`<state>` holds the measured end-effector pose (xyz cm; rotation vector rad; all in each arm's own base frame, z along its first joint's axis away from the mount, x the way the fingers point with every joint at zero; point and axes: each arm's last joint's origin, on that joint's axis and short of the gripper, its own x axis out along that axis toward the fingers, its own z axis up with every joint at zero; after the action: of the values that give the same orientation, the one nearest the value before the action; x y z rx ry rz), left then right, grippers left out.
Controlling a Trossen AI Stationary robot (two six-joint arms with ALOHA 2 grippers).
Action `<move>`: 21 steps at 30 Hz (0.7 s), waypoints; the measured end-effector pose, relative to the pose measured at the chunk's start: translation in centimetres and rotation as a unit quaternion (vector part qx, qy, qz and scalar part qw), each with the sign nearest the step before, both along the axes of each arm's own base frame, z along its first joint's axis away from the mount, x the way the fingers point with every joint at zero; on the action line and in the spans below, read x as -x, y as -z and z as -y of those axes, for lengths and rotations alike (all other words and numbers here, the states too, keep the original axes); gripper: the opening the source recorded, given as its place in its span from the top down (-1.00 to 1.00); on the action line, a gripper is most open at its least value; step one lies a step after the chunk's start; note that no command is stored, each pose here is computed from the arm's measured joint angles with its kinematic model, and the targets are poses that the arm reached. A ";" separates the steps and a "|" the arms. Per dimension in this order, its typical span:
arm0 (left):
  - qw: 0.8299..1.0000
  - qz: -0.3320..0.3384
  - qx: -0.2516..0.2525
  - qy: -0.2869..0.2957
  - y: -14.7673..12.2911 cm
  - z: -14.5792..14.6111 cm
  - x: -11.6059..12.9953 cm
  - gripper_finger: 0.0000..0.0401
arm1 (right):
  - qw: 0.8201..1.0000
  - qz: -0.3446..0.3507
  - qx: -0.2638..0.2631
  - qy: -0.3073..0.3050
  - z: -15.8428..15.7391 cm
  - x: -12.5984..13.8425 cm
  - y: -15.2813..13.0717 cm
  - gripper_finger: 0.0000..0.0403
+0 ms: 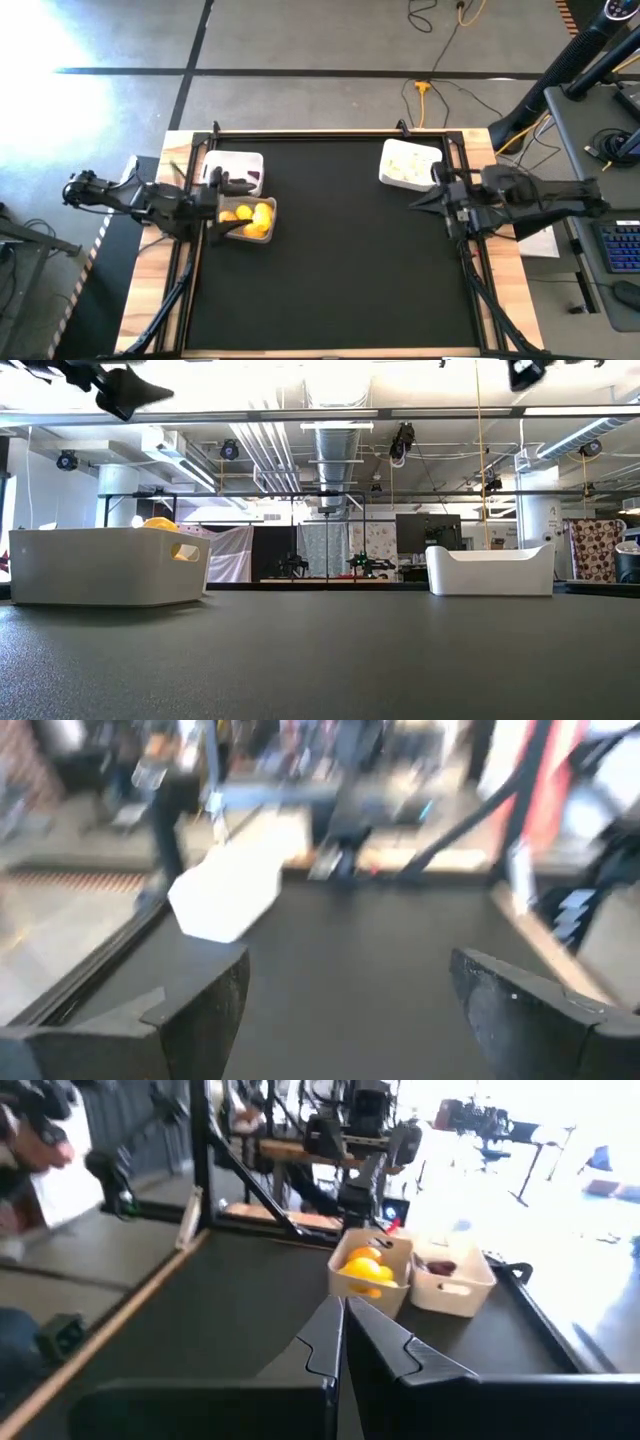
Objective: Sort produce into baskets
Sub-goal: Return to Home Position
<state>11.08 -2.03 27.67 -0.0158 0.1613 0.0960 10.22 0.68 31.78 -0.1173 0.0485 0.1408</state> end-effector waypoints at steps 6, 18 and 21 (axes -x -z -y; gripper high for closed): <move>0.991 0.112 0.014 0.069 2.3 0.1 0.9 -0.63 | 0.998 0.004 -0.069 -0.002 0.1 2.3 5.2 0.95; 0.985 0.146 0.061 0.073 5.9 -0.1 1.7 -0.63 | 0.984 0.143 -0.109 -0.013 0.0 0.5 10.2 0.95; 0.984 0.144 0.069 0.084 6.5 0.0 1.7 -0.63 | 0.989 0.118 -0.089 -0.025 -0.1 -0.3 12.1 0.95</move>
<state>9.36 -2.03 21.16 -0.1528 -0.1216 -0.0855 10.47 0.80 19.73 0.0443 -0.2041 0.1804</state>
